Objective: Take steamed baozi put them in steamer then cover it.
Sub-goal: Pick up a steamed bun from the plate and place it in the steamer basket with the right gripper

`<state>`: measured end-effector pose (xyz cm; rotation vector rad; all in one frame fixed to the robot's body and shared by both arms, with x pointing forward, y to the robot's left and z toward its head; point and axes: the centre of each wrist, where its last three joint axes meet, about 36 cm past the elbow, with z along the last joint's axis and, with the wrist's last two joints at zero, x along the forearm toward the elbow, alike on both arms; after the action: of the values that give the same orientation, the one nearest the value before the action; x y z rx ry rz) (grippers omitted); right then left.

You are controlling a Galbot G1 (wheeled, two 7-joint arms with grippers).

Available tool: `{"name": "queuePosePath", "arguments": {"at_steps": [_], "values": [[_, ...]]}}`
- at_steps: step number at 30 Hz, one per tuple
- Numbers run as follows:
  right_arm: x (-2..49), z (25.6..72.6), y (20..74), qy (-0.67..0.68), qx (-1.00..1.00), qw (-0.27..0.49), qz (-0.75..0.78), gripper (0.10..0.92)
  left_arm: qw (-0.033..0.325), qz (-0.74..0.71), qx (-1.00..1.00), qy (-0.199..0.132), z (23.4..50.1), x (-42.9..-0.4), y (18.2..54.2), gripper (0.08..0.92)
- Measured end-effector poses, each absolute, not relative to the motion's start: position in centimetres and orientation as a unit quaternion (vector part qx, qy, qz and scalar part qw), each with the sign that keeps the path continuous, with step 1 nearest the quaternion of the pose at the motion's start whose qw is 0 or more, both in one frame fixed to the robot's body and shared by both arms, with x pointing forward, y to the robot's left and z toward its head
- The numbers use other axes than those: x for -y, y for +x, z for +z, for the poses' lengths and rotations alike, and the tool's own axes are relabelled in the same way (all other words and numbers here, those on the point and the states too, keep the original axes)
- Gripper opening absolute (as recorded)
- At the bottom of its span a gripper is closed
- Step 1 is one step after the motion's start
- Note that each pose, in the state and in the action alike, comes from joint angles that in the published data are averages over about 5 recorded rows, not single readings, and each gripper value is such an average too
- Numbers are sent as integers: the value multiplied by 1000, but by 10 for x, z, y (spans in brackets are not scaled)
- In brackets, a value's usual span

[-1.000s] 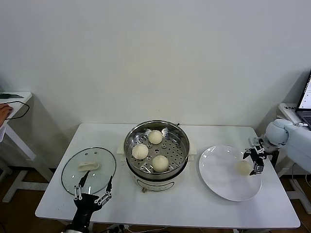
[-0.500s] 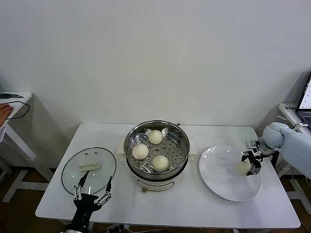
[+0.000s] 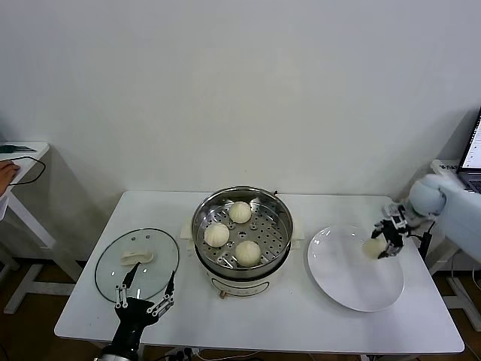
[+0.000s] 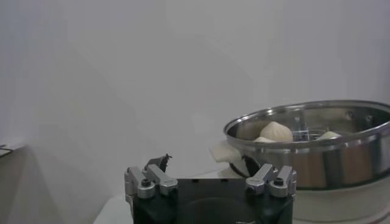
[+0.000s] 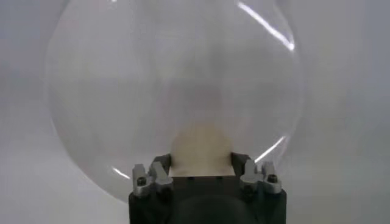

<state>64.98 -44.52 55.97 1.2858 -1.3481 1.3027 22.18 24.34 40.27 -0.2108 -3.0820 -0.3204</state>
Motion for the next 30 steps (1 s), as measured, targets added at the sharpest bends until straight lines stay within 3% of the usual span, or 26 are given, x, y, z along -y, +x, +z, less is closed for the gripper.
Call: {"name": "queuePosePath", "arguments": {"at_steps": [8,14,21,30], "values": [[376,651,673,560,531,366,520,636,15,-103,992,-69,404,-243,222,823],[304,694,679,592,510,331,530,632,13,-103,992,-69,405,-242,223,823],[229,706,680,612,479,316,545,622,13,-105,992,-67,403,-243,225,823],[162,687,678,617,454,314,561,628,13,-107,992,-66,401,-244,227,823]]}}
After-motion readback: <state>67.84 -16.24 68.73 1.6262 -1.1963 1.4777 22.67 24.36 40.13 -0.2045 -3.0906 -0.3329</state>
